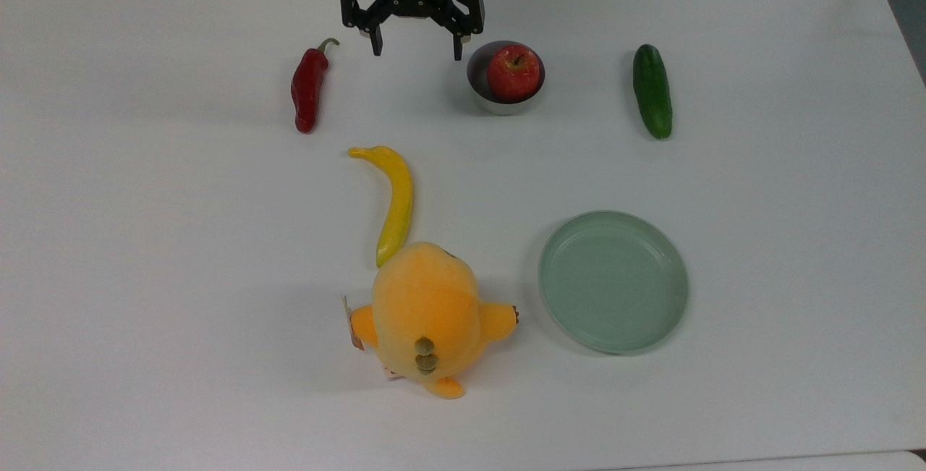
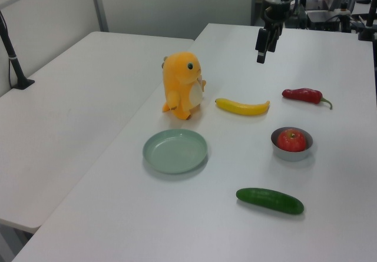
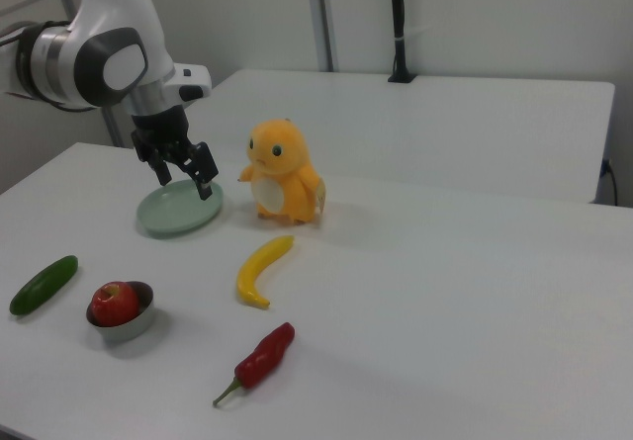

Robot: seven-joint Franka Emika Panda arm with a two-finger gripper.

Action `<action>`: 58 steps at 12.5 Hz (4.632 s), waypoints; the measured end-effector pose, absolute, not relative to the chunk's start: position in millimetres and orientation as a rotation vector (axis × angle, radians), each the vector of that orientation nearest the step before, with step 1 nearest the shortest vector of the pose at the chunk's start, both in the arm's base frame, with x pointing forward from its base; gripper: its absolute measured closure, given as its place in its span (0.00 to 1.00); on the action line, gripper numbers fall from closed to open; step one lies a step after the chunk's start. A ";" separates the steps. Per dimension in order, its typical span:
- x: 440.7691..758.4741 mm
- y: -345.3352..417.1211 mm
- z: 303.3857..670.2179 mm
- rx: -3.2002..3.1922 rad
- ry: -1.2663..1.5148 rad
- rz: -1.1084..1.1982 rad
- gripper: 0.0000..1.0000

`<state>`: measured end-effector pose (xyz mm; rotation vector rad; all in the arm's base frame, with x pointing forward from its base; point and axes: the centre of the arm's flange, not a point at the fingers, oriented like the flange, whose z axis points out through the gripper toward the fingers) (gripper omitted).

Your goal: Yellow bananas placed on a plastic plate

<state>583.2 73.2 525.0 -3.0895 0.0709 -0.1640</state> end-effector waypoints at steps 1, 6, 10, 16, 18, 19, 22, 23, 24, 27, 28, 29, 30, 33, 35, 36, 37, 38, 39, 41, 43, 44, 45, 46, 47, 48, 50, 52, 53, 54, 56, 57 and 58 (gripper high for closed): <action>583.4 73.2 524.2 -3.091 0.050 -0.163 0.00; 597.3 73.5 496.6 -3.101 0.026 -0.150 0.00; 623.6 69.3 447.3 -3.176 -0.022 -0.203 0.00; 651.8 61.7 352.2 -3.267 -0.112 -0.196 0.00; 652.0 62.1 344.7 -3.269 -0.115 -0.177 0.00; 652.0 62.2 341.3 -3.271 -0.116 -0.169 0.00; 652.0 63.0 327.2 -3.275 -0.121 -0.135 0.00; 651.8 63.8 322.5 -3.277 -0.124 -0.123 0.00; 651.7 64.5 318.9 -3.278 -0.127 -0.114 0.00; 651.9 63.3 316.7 -3.315 -0.182 -0.116 0.15; 652.0 62.9 316.4 -3.329 -0.203 -0.117 0.32; 652.0 62.6 316.1 -3.335 -0.214 -0.118 0.50; 652.0 62.5 315.6 -3.336 -0.219 -0.117 0.64; 652.0 62.2 315.6 -3.335 -0.246 -0.114 0.70; 652.2 62.3 315.8 -3.334 -0.260 -0.113 0.70; 652.7 62.4 317.0 -3.334 -0.260 -0.117 0.70; 653.6 62.6 321.2 -3.333 -0.259 -0.130 0.70; 654.0 63.2 328.6 -3.331 -0.259 -0.149 0.70; 653.6 66.9 338.7 -3.325 -0.265 -0.175 0.70; 650.6 89.6 353.5 -3.297 -0.310 -0.216 0.70; 644.6 124.0 354.3 -3.261 -0.382 -0.219 0.70; 640.2 143.1 353.3 -3.247 -0.413 -0.219 0.70; 635.8 161.8 352.8 -3.233 -0.443 -0.220 0.70; 632.1 178.0 354.0 -3.222 -0.456 -0.227 0.70; 631.6 190.4 359.3 -3.214 -0.448 -0.251 0.70; 635.3 200.5 369.8 -3.200 -0.407 -0.293 0.70; 648.3 227.7 392.8 -3.137 -0.351 -0.431 0.70; 659.5 264.5 399.9 -3.040 -0.370 -0.615 0.70; 664.9 286.5 397.1 -2.988 -0.359 -0.690 0.70; 670.6 304.7 390.5 -2.957 -0.348 -0.723 0.70; 680.0 322.5 378.7 -2.927 -0.347 -0.754 0.70; 682.3 327.0 374.8 -2.915 -0.351 -0.768 0.70; 683.7 329.7 371.3 -2.904 -0.353 -0.781 0.70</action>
